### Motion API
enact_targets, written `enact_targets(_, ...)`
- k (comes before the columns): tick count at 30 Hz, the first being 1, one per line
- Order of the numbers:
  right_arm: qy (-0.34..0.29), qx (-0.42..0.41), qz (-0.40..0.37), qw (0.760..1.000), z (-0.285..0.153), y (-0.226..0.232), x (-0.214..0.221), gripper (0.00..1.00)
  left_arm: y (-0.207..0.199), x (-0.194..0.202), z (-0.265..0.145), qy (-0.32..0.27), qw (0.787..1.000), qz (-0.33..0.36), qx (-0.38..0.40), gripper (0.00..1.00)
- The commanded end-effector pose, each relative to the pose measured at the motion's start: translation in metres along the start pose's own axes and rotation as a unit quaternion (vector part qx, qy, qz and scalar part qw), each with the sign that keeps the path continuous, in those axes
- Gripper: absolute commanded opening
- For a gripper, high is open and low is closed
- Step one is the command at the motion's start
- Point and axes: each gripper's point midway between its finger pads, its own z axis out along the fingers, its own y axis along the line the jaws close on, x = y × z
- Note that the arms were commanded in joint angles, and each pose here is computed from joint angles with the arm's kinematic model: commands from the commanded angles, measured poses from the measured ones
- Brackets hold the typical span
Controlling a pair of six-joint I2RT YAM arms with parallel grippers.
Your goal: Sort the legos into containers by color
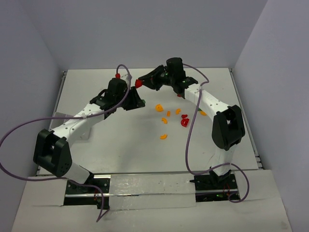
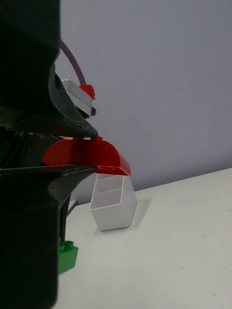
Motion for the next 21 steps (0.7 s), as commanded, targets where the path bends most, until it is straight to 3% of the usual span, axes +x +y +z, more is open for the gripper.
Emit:
enact_targets(1, -0.014, -0.033, -0.035, 0.999, -0.015, 0.018, -0.006, 0.00, -0.008, -0.035, -0.043, -0.056, 0.995, 0.082, 0.003, 0.00)
enact_targets(4, -0.027, -0.031, -0.080, 0.996, -0.019, 0.014, -0.014, 0.00, 0.018, -0.040, -0.069, -0.053, 0.992, 0.113, -0.024, 0.00)
enact_targets(10, -0.003, -0.009, -0.208, 0.978, -0.018, 0.000, -0.008, 0.00, 0.110, -0.058, -0.142, -0.009, 0.986, 0.138, -0.093, 0.00)
enact_targets(15, 0.048, 0.022, -0.318, 0.947, -0.013, -0.028, 0.013, 0.00, 0.178, -0.074, -0.210, -0.013, 0.961, 0.178, -0.210, 0.00)
enact_targets(18, 0.065, 0.014, -0.375, 0.925, -0.016, -0.030, 0.021, 0.00, 0.206, -0.076, -0.230, 0.001, 0.944, 0.197, -0.267, 0.00)
enact_targets(21, 0.087, -0.008, -0.431, 0.898, -0.017, -0.024, 0.037, 0.00, 0.230, -0.076, -0.251, 0.015, 0.939, 0.185, -0.290, 0.00)
